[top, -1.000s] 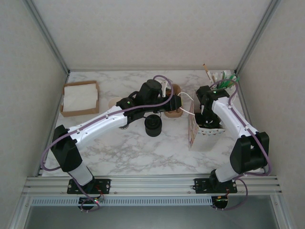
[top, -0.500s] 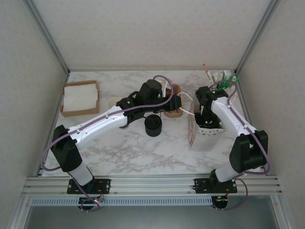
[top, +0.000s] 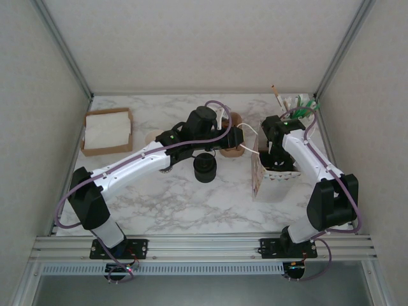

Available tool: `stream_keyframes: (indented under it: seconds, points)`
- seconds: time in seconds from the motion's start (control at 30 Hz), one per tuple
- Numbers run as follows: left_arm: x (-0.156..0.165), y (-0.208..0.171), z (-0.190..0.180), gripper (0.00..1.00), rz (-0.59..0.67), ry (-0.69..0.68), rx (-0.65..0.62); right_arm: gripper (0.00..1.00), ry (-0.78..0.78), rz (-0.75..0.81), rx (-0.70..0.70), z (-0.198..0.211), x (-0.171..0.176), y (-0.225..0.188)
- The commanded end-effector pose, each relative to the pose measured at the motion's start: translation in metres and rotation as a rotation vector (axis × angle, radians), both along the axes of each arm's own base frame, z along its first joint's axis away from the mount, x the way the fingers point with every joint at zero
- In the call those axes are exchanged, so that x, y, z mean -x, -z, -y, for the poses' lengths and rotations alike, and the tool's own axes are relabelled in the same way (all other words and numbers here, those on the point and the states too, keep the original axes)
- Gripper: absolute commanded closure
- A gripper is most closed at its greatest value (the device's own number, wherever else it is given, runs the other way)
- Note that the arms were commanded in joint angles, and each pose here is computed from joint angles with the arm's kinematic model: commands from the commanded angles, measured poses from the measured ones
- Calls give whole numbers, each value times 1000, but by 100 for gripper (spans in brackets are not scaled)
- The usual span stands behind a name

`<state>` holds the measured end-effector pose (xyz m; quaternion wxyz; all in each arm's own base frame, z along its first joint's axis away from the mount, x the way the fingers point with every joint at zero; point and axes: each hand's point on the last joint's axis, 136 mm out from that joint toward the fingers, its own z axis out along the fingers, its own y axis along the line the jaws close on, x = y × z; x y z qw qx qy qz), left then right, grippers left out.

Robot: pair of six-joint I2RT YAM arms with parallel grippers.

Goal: Pack the takeout coffee

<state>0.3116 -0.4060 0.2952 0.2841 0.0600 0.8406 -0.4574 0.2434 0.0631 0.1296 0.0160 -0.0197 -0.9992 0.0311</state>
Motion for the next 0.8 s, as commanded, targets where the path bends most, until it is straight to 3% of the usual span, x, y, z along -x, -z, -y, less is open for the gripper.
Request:
stream_keyframes:
  seconds: [0.0, 0.77]
  points:
    - [2, -24, 4, 58, 31, 9, 47, 23, 10, -19, 6, 3, 6, -3]
    - [8, -32, 11, 54, 27, 44, 82, 13, 15, 57, 2, 7, 8, -40]
